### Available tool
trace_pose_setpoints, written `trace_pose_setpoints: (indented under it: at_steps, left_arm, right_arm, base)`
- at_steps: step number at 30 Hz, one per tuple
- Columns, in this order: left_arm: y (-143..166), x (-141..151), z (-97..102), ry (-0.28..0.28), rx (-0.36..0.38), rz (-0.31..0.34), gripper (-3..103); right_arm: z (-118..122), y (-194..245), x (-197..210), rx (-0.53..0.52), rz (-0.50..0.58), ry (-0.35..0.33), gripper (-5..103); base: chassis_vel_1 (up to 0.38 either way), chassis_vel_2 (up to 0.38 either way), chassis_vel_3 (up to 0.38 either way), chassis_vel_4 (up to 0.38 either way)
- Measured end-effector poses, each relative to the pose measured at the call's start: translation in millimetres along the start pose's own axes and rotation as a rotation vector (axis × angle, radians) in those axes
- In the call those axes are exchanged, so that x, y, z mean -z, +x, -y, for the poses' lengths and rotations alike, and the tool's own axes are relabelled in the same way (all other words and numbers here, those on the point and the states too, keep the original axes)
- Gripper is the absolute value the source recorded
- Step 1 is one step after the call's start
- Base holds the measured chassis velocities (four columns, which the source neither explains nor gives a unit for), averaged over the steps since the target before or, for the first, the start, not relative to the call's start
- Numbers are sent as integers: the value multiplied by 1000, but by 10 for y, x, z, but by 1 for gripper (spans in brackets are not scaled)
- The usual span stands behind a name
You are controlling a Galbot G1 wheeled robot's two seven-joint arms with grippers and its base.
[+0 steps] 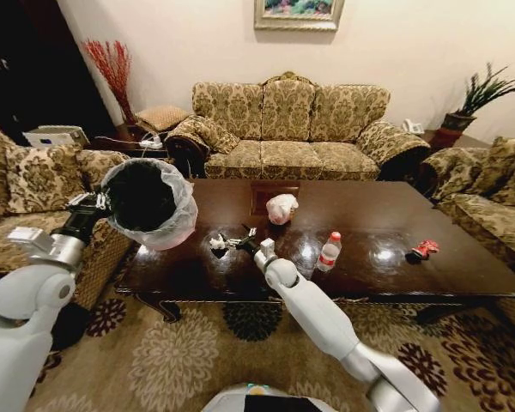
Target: Move to the front of the table and place the trash on the table into the trash bin.
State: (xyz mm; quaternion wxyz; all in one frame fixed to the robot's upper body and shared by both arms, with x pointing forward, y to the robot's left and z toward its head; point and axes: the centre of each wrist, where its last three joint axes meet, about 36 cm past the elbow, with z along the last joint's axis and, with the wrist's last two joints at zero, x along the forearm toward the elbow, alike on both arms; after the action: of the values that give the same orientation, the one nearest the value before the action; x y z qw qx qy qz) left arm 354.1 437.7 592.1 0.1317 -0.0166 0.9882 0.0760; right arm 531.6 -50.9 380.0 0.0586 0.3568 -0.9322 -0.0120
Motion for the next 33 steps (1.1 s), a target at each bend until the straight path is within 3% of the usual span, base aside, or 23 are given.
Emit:
trace_pose_setpoints:
  at_steps: [5, 8, 10, 15, 16, 22, 25, 28, 30, 31, 33]
  left_arm:
    - [9, 13, 8, 5, -3, 3, 3]
    - [23, 33, -3, 9, -2, 6, 3]
    - [24, 35, -5, 10, -2, 6, 3]
    - [41, 42, -6, 19, 0, 10, 3]
    - [41, 42, -6, 19, 0, 10, 3]
    - [52, 29, -9, 25, 3, 16, 3]
    - [54, 26, -8, 26, 3, 17, 3]
    - [56, 25, -7, 27, 2, 16, 3]
    - [56, 25, -8, 27, 2, 16, 3]
    - [53, 29, -8, 26, 1, 16, 3]
    - [51, 32, -9, 26, -1, 17, 3]
  right_arm:
    - [-22, -127, -135, 35, -10, -10, 103]
    - [-57, -246, -202, 53, -25, -12, 93]
    - [-64, -260, -210, 54, -28, -10, 93]
    - [-118, -383, -335, 55, -64, 11, 73]
    - [-118, -383, -335, 55, -64, 11, 73]
    - [-91, -365, -400, 57, -80, 45, 46]
    - [-83, -360, -407, 55, -79, 47, 40]
    - [-73, -344, -429, 53, -79, 46, 24]
    - [-71, -341, -431, 52, -79, 46, 24]
    - [-53, -321, -441, 49, -79, 46, 14]
    - [-42, -306, -446, 47, -78, 45, 8]
  base:
    - [0, 0, 0, 0]
    - [0, 0, 0, 0]
    - [0, 0, 0, 0]
    - [0, 0, 0, 0]
    - [0, 0, 0, 0]
    - [0, 0, 0, 0]
    - [0, 0, 0, 0]
    - [0, 0, 0, 0]
    - [0, 0, 0, 0]
    - [0, 0, 0, 0]
    - [0, 0, 0, 0]
